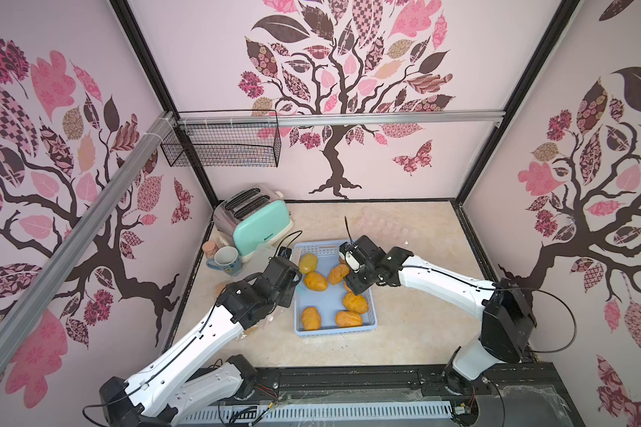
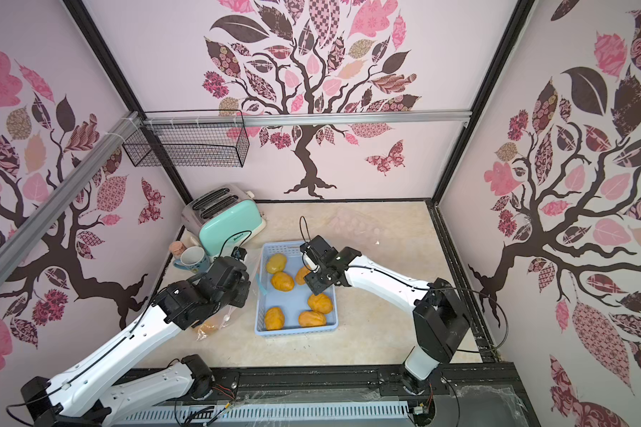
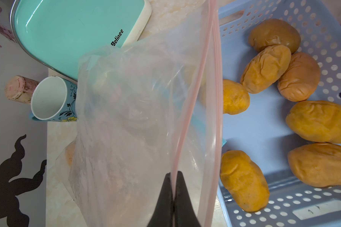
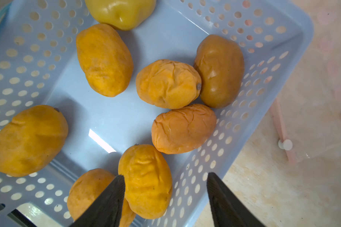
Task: Put the potatoes into a zipper bag and zip it
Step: Pick up the potato from the basket.
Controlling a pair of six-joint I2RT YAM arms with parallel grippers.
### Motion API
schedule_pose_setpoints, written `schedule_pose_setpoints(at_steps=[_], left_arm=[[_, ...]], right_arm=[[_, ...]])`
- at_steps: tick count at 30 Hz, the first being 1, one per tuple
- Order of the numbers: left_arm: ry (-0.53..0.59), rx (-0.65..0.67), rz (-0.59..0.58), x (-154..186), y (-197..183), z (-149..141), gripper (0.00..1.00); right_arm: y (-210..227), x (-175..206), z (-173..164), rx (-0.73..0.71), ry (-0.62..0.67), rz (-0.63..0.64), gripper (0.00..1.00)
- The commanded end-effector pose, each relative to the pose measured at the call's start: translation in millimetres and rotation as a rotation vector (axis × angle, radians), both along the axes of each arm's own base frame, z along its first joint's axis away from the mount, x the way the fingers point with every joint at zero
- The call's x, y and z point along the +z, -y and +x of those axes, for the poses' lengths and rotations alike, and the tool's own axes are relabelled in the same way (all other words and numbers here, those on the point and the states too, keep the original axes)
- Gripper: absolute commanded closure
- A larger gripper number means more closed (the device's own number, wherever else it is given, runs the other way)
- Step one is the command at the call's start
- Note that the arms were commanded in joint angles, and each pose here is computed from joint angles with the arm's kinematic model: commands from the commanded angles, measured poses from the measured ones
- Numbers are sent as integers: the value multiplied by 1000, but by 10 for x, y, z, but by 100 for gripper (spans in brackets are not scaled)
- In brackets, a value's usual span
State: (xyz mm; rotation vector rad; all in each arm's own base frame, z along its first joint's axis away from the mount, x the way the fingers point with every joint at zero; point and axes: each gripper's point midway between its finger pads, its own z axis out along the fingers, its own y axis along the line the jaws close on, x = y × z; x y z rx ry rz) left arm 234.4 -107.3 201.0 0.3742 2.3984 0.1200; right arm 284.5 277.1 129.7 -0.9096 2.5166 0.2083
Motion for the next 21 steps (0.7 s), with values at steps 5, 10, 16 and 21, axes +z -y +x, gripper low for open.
schedule_pose_setpoints(at_steps=[5, 10, 16, 21], left_arm=[[13, 0, -20, -22, -20, -16, 100], [20, -5, -31, -8, -15, -24, 100], [22, -13, -38, -1, -7, -33, 100], [26, -12, -40, 9, -14, -36, 100]], right_arm=[[112, -16, -28, 123, -26, -160, 26], [85, -82, -64, 182, -68, -191, 24], [-12, -168, 30, 207, -76, -211, 22], [-36, -302, 144, 230, -66, -265, 21]])
